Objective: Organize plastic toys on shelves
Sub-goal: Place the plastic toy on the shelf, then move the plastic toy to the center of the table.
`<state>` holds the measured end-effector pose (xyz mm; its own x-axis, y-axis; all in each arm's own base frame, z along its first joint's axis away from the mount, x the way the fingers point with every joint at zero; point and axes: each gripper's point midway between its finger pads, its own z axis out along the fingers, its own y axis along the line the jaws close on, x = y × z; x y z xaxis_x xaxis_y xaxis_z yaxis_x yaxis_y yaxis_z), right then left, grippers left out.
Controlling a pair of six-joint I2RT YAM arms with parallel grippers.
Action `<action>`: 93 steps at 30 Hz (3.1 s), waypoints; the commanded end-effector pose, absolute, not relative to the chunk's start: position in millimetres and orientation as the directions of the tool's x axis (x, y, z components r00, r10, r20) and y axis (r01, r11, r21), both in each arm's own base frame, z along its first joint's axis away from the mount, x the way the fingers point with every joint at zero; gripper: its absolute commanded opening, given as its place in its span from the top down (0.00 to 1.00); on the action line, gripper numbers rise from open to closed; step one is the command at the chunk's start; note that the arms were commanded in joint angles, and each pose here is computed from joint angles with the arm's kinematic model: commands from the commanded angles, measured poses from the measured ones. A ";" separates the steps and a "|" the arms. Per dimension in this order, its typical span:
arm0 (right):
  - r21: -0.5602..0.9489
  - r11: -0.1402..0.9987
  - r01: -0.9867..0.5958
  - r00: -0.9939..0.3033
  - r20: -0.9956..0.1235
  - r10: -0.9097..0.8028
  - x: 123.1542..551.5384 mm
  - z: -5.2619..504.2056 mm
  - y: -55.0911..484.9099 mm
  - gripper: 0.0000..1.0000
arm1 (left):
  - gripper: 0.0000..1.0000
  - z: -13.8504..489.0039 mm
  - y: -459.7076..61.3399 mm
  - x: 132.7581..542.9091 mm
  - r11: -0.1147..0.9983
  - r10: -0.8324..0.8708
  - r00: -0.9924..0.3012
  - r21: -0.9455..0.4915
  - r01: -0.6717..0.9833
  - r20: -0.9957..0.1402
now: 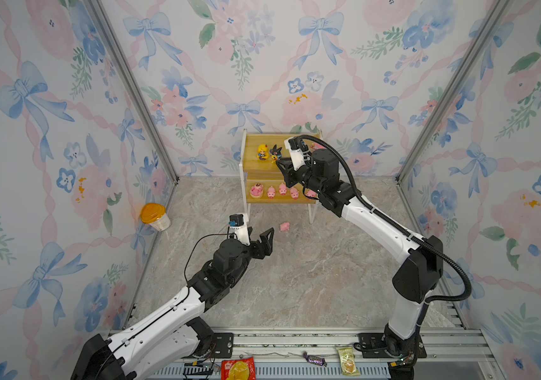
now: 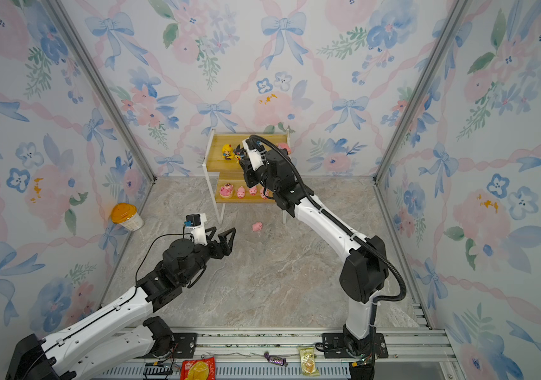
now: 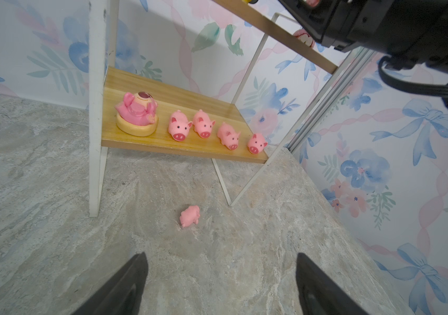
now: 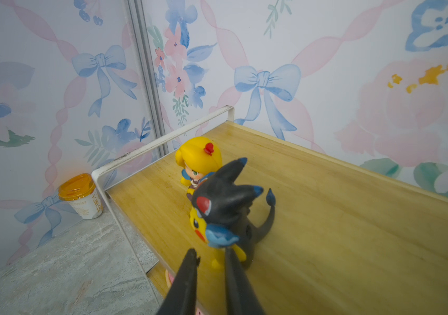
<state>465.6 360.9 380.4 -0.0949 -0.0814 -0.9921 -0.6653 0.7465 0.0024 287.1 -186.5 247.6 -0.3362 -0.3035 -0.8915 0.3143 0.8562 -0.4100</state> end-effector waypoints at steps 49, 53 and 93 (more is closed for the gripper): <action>0.191 0.912 -0.362 -0.435 -0.900 0.015 311.2 226.4 166.5 0.45 | 0.18 71.2 -275.4 407.8 0.983 0.090 -0.625 -0.031 0.180 -0.775; 0.202 0.904 -0.378 -0.431 -0.902 0.022 311.4 222.5 169.8 0.43 | 0.16 62.4 -275.9 417.2 0.988 0.083 -0.629 -0.019 0.154 -0.773; 0.211 0.881 -0.423 -0.410 -0.912 0.021 309.5 222.0 176.8 0.39 | 0.70 46.5 -290.7 389.4 0.959 0.096 -0.694 -0.121 0.257 -0.713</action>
<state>309.6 178.3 220.9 -0.4207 0.0119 -0.9071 -0.4204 0.8835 0.2066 411.2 -280.9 37.3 -0.6945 0.0574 -0.7172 0.1845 0.9777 -0.1005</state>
